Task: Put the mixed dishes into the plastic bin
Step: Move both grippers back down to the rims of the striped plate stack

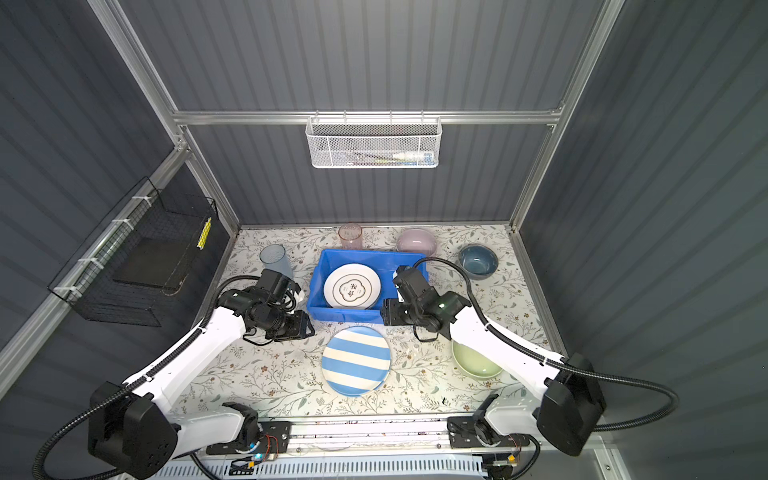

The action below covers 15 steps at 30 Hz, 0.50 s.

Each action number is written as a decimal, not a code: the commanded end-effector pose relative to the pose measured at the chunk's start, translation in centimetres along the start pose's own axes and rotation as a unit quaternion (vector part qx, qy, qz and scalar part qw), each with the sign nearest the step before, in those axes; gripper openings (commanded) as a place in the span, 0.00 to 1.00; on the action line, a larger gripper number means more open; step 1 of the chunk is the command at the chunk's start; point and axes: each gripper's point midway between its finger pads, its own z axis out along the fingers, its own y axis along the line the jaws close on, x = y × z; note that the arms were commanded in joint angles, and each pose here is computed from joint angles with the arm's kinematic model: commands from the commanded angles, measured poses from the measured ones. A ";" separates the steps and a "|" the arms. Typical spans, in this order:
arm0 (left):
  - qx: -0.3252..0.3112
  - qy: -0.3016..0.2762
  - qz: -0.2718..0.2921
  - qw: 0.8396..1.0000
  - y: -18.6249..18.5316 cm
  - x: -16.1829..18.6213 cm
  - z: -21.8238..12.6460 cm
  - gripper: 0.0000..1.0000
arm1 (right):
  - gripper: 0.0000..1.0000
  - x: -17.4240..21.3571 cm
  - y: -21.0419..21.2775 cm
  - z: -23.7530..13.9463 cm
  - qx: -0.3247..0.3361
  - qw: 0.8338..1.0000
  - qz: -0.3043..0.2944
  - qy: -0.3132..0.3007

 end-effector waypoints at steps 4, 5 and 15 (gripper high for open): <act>0.013 0.008 -0.024 1.000 -1.3 2.1 3.3 0.46 | 0.54 4.0 -0.4 0.4 -0.005 0.999 0.037 0.000; 0.020 0.011 -0.031 0.999 -1.5 2.2 3.9 0.44 | 0.52 4.7 -0.6 0.7 -0.003 0.999 0.043 0.006; 0.011 0.009 -0.028 0.999 -0.6 2.3 6.8 0.37 | 0.40 9.8 -1.4 3.2 -0.009 0.996 0.074 0.051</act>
